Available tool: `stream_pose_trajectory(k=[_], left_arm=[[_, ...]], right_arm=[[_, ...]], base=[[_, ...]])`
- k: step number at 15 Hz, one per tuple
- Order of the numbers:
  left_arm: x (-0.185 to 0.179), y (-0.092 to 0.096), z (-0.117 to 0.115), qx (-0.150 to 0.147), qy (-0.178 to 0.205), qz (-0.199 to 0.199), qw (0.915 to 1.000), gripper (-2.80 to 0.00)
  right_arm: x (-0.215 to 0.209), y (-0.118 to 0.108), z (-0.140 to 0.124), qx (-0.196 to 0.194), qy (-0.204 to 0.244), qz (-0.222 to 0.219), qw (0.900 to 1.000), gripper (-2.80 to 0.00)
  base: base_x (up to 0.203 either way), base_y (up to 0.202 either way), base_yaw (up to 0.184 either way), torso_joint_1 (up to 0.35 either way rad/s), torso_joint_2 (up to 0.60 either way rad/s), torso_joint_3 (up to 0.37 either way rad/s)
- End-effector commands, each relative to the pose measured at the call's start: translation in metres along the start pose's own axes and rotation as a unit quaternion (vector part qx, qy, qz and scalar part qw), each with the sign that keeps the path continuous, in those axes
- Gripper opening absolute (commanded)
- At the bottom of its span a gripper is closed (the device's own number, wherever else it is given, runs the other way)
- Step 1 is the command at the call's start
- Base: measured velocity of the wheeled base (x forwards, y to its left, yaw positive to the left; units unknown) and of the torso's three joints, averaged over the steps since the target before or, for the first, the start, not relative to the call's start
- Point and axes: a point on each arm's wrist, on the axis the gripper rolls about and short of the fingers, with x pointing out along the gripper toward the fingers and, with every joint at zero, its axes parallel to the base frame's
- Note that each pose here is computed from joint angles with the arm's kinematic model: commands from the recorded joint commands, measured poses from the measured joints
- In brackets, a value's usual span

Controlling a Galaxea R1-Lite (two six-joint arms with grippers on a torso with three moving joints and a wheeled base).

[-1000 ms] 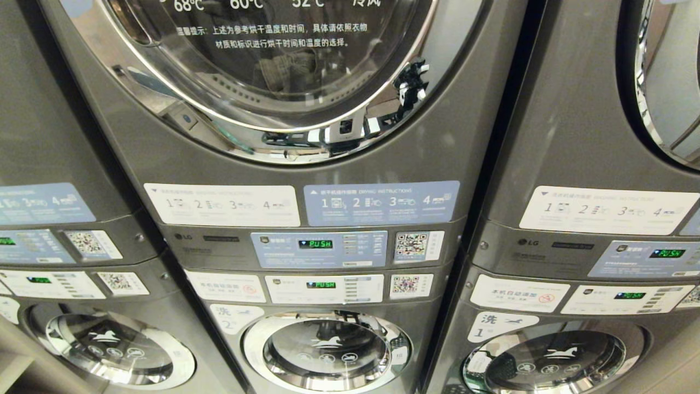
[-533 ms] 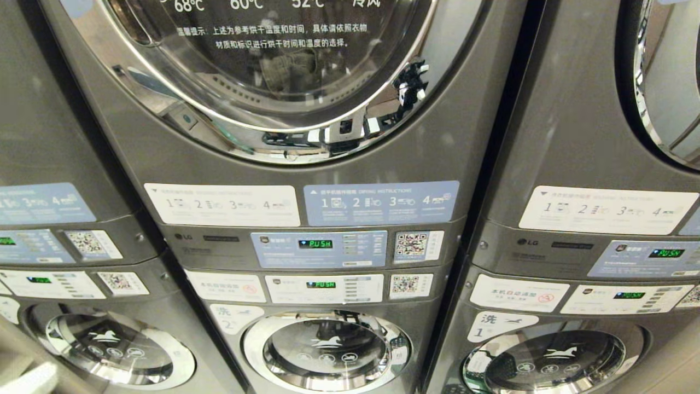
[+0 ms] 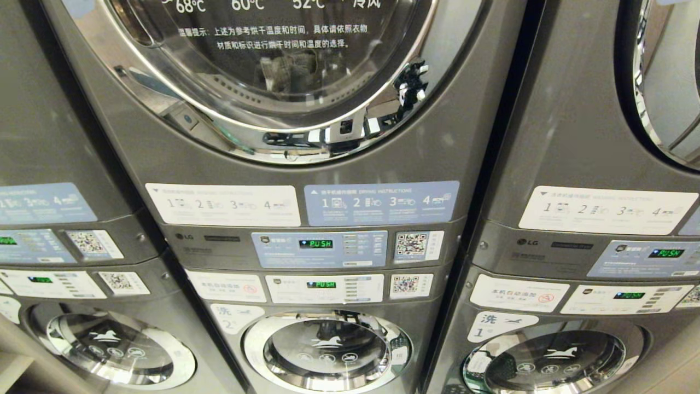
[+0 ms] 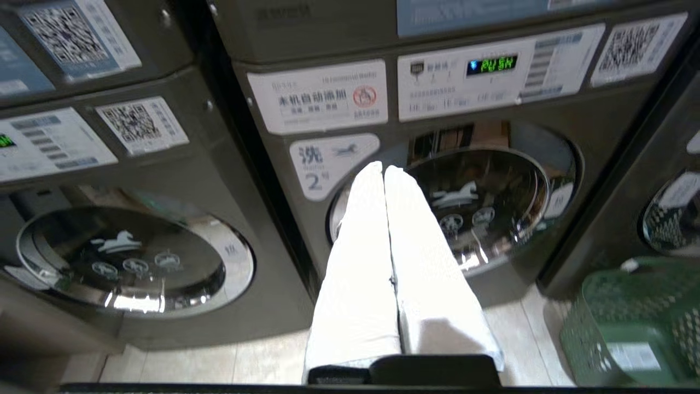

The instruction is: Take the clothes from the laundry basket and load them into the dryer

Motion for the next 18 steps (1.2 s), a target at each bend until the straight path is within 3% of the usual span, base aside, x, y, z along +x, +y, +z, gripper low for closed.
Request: stream_pose_trajectory(k=[1,5,18], left_arm=[[-0.0039,-0.0007,-0.0032,0.001,-0.027,0.006,0.9996,-2.80],[-0.0035,0.0002,-0.0027,-0.030,-0.033,0.023,0.9987,-2.80],[-0.0035,0.0005,-0.0028,-0.032,-0.033,0.029,0.9985,-2.80]], right_arm=[[0.0001,0.0001,-0.0004,-0.008,0.001,0.001,1.000,-2.80],[-0.0002,-0.0001,0.0001,0.007,0.001,-0.003,1.000,-2.80],[-0.0001,-0.0002,-0.0001,0.017,0.001,-0.005,1.000,-2.80]], base=[[0.000,0.000,0.000,0.000,0.00,0.000],[0.000,0.000,0.000,0.000,0.00,0.000],[0.000,0.000,0.000,0.000,0.00,0.000]])
